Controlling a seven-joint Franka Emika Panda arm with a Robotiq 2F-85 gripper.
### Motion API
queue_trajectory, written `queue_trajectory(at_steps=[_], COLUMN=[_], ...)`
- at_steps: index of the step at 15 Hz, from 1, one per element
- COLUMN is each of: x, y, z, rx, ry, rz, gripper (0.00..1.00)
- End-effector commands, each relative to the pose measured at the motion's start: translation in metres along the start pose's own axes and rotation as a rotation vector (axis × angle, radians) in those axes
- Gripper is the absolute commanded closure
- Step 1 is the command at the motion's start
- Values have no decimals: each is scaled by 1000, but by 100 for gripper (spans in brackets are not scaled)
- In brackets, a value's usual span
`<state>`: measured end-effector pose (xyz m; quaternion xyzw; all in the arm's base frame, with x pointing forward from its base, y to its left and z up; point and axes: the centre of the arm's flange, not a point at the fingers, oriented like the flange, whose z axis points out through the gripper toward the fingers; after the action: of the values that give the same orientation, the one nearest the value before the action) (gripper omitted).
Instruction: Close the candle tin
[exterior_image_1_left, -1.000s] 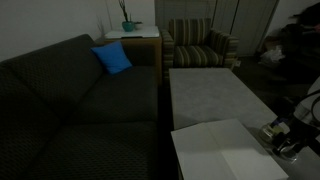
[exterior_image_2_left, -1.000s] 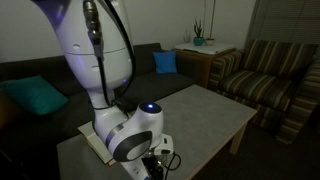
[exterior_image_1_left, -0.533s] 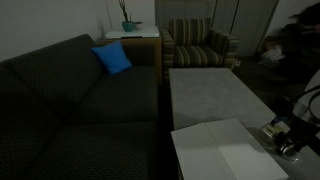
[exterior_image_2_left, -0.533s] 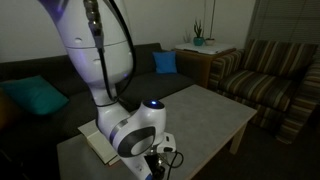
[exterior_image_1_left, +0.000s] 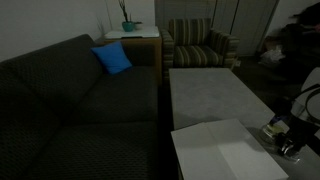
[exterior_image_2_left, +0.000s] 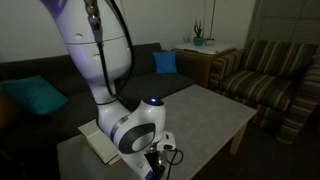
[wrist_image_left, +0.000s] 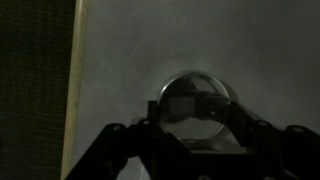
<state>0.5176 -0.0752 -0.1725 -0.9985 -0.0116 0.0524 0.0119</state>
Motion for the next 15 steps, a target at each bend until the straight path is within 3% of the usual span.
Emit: queue_trajectory(at_steps=[1, 15], x=[-9, -21], y=[-22, -54], z=[18, -19], rx=[-32, -222], ry=[-48, -51], rz=[0, 40], gripper=[56, 56])
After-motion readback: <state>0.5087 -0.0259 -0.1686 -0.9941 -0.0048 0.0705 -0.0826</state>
